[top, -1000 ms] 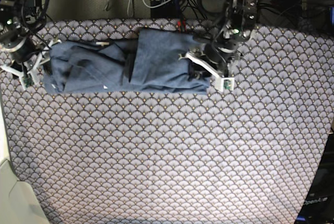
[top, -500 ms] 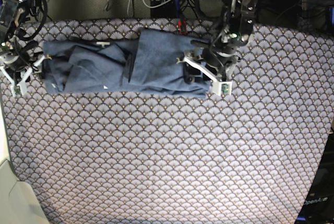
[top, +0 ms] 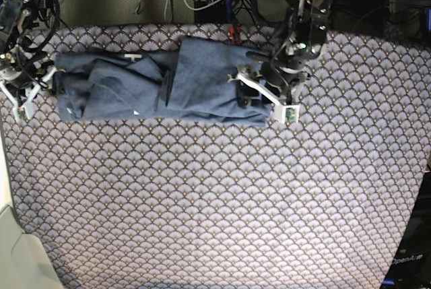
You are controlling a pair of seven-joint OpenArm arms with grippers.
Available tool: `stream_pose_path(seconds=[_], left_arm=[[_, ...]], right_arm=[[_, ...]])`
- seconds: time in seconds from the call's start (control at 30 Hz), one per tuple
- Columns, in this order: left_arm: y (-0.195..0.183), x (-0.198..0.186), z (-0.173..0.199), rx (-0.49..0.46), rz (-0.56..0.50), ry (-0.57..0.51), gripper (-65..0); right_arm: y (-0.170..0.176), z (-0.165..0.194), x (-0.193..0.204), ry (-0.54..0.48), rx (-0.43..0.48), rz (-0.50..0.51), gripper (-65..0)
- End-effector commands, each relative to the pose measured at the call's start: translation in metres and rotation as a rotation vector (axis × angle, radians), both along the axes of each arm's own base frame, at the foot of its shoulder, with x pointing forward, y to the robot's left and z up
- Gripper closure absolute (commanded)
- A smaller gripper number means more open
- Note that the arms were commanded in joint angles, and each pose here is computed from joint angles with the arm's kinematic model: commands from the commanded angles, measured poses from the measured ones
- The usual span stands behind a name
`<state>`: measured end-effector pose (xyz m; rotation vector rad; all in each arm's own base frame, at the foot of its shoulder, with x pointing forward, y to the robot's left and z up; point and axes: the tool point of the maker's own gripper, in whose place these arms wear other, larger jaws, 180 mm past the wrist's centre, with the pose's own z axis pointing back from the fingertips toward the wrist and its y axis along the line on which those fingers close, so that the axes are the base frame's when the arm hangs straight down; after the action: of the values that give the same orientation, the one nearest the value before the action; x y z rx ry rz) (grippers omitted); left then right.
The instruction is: Fold the T-shirt properly
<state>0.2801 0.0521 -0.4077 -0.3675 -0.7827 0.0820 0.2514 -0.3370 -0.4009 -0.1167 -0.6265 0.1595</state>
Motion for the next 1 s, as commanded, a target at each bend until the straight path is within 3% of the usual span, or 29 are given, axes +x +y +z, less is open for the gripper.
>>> stream_pose_path(seconds=[0.0, 0.23, 0.63, 0.97], left_arm=[[-0.001, 0.007, 0.009, -0.005, -0.001, -0.034, -33.2], [0.001, 0.01, 0.01, -0.004, 0.004, -0.04, -33.2], [0.002, 0.012, 0.011, -0.002, 0.007, -0.043, -33.2], [0.003, 0.012, 0.011, -0.001, 0.008, -0.045, -33.2]], right_arm=[[-0.005, 0.024, 0.014, -0.064, -0.033, 0.016, -33.1], [0.002, 0.039, 0.014, -0.041, -0.079, 0.025, -33.1], [0.036, 0.031, 0.007, -0.037, -0.02, 0.025, -33.1], [0.034, 0.008, 0.0, 0.019, 0.024, 0.004, -33.1]])
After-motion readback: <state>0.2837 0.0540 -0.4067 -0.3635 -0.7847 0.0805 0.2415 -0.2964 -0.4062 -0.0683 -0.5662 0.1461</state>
